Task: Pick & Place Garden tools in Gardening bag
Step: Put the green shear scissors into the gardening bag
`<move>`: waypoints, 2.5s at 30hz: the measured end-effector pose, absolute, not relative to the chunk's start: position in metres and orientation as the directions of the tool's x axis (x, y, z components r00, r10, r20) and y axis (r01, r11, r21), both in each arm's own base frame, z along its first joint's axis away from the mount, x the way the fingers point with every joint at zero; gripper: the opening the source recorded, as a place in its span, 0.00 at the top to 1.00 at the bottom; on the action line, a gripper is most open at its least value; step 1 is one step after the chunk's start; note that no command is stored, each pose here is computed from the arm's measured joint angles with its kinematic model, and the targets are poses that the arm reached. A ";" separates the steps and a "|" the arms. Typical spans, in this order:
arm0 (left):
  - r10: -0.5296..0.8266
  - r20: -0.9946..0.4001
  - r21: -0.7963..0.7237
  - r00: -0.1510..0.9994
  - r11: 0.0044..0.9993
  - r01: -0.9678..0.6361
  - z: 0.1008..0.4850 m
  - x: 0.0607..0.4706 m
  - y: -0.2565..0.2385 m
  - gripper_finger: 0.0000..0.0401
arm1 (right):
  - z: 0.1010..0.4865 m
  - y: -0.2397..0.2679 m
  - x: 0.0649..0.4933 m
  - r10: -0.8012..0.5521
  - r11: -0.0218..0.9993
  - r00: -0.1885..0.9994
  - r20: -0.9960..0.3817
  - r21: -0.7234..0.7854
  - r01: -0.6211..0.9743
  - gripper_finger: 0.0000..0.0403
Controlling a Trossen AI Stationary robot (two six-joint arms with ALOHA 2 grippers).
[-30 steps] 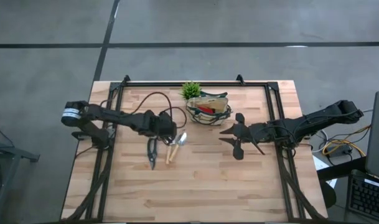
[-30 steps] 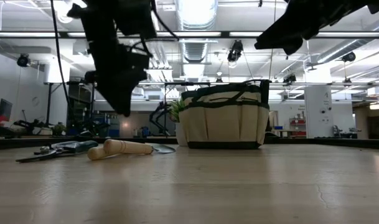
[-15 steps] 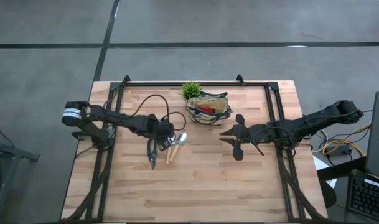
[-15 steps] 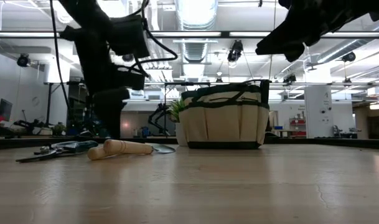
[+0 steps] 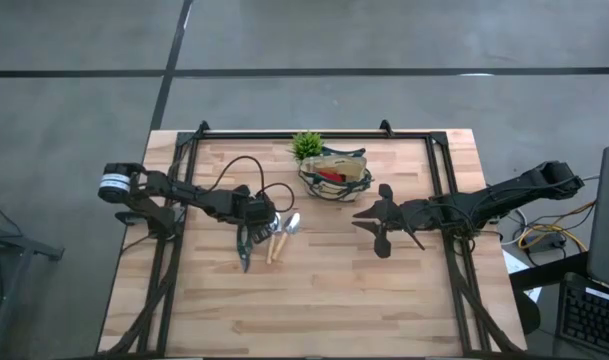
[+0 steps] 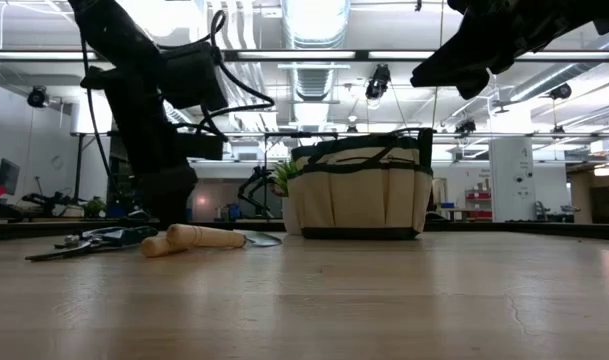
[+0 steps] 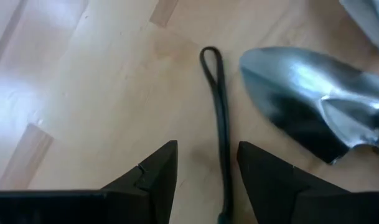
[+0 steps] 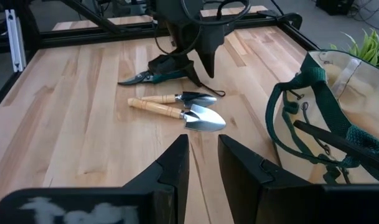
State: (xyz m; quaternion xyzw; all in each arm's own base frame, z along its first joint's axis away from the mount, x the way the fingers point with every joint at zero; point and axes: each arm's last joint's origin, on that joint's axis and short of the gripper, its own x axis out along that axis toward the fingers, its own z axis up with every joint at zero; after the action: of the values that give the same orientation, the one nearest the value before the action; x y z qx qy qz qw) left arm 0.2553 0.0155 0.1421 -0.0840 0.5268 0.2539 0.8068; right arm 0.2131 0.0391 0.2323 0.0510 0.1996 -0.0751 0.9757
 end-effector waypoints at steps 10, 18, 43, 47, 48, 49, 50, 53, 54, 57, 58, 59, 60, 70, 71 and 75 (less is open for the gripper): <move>0.325 -0.889 0.120 0.323 0.845 -0.521 0.133 0.249 0.015 0.63 | 0.232 0.039 0.213 -0.126 0.983 0.910 -0.395 0.070 0.167 0.80; 0.296 -0.882 0.074 0.366 0.855 -0.513 0.128 0.248 0.014 0.90 | 0.231 0.039 0.213 -0.127 0.983 0.909 -0.397 0.072 0.169 0.84; 0.249 -0.760 -0.025 0.600 0.911 -0.411 0.171 0.260 0.004 1.00 | 0.232 0.039 0.213 -0.127 0.982 0.910 -0.395 0.077 0.170 0.84; 0.208 -0.686 -0.077 0.697 0.932 -0.354 0.186 0.263 -0.003 1.00 | 0.232 0.039 0.213 -0.126 0.974 0.910 -0.394 0.126 0.189 0.85; 0.191 -0.661 -0.094 0.725 0.938 -0.333 0.190 0.264 -0.005 1.00 | 0.232 0.039 0.213 -0.119 0.973 0.911 -0.395 0.135 0.186 0.84; 0.178 -0.640 -0.104 0.748 0.944 -0.314 0.193 0.264 -0.007 1.00 | 0.232 0.040 0.213 -0.098 0.974 0.913 -0.396 0.150 0.170 0.84; 0.164 -0.617 -0.116 0.770 0.948 -0.295 0.197 0.265 -0.008 1.00 | 0.232 0.041 0.213 -0.071 0.974 0.917 -0.392 0.169 0.148 0.84; 0.138 -0.566 -0.131 0.813 0.958 -0.254 0.204 0.268 -0.013 1.00 | 0.232 0.044 0.217 0.023 0.970 0.939 -0.344 0.234 0.062 0.81; 0.132 -0.549 -0.136 0.825 0.960 -0.244 0.206 0.268 -0.015 1.00 | 0.232 0.046 0.219 0.056 0.968 0.945 -0.323 0.250 0.029 0.81; 0.099 -0.496 -0.158 0.863 0.967 -0.201 0.212 0.271 -0.018 1.00 | 0.227 0.050 0.227 0.111 0.959 0.958 -0.266 0.282 -0.032 0.78; 0.086 -0.481 -0.164 0.873 0.969 -0.186 0.214 0.272 -0.020 1.00 | 0.223 0.051 0.230 0.113 0.958 0.957 -0.268 0.286 -0.033 0.77; 0.077 -0.463 -0.170 0.883 0.970 -0.173 0.216 0.272 -0.021 1.00 | 0.220 0.051 0.233 0.114 0.957 0.956 -0.269 0.288 -0.033 0.76; 0.065 -0.449 -0.172 0.891 0.972 -0.158 0.218 0.273 -0.022 1.00 | 0.216 0.052 0.237 0.111 0.957 0.957 -0.269 0.288 -0.031 0.75; 0.000 -0.349 -0.200 0.937 0.977 -0.074 0.228 0.277 -0.029 1.00 | 0.182 0.061 0.281 0.058 0.977 0.972 -0.229 0.211 -0.008 0.63; -0.009 -0.339 -0.200 0.941 0.978 -0.063 0.229 0.277 -0.030 1.00 | 0.182 0.061 0.285 0.050 0.980 0.978 -0.202 0.197 -0.009 0.62; -0.028 -0.311 -0.198 0.950 0.980 -0.036 0.232 0.277 -0.035 1.00 | 0.184 0.062 0.294 0.038 0.985 0.995 -0.095 0.172 -0.021 0.58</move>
State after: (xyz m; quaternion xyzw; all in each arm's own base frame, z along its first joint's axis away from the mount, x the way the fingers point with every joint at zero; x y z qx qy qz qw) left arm 0.2775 -0.0348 0.2318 -0.1010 0.1583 0.0022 0.9822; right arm 0.2938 0.0619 0.1843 0.0858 0.0491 0.0150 0.9950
